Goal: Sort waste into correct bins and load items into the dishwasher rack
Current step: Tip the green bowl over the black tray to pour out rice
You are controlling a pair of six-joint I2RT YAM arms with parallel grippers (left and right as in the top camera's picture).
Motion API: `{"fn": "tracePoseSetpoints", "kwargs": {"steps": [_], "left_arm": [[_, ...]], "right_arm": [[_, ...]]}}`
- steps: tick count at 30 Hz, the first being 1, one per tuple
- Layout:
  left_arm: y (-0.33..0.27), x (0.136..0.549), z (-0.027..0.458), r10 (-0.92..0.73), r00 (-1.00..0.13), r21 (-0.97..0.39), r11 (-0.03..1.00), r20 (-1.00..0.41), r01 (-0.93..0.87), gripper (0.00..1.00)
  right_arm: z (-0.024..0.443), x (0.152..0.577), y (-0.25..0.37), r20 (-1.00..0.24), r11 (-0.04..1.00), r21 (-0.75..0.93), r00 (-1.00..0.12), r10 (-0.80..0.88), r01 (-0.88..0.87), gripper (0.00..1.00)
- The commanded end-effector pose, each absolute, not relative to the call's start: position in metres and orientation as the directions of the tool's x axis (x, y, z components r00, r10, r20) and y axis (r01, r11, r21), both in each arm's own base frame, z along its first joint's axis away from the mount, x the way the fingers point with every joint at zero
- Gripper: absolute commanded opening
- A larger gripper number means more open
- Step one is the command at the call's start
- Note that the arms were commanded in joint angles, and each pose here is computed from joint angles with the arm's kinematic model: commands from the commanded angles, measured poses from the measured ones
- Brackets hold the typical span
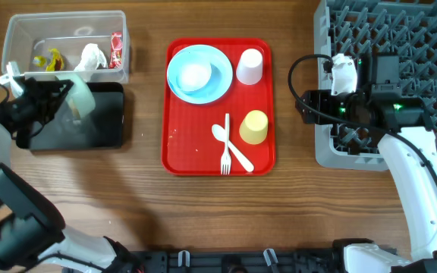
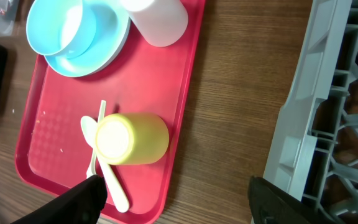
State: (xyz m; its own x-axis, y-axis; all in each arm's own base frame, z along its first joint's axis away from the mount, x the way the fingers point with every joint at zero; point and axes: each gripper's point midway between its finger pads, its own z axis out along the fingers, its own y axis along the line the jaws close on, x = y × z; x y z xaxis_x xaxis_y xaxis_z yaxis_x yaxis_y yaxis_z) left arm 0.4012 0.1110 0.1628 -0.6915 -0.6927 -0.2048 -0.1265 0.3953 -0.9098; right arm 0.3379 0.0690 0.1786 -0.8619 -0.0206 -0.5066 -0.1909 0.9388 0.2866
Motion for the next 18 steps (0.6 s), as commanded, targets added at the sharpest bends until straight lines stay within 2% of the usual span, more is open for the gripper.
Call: {"fn": "tracePoseSetpoints", "kwargs": {"steps": [1,6,11,18], "left_arm": [[0.112,0.399,0.174,-0.679,-0.710,-0.957,0.290,-0.186,-0.027,0.04],[0.118,0.397,0.173,-0.684,-0.710,-0.968,0.250,-0.168,-0.011,0.04],[0.108,0.388,0.205,-0.644,-0.745,-0.985,0.114,-0.175,0.133,0.04],[0.108,0.386,0.205,-0.647,-0.748,-0.990,0.090,-0.144,0.113,0.04]], "right_arm": [[0.182,0.340,0.068,-0.519,0.943,0.267,-0.854,-0.032,-0.198,0.78],[0.182,0.340,0.068,-0.519,0.943,0.267,-0.854,-0.033,-0.198,0.77],[0.183,0.341,0.068,-0.519,0.943,0.267,-0.854,-0.033,-0.198,0.77],[0.181,0.339,0.068,-0.512,0.943,0.268,-0.859,-0.032,-0.195,0.77]]}}
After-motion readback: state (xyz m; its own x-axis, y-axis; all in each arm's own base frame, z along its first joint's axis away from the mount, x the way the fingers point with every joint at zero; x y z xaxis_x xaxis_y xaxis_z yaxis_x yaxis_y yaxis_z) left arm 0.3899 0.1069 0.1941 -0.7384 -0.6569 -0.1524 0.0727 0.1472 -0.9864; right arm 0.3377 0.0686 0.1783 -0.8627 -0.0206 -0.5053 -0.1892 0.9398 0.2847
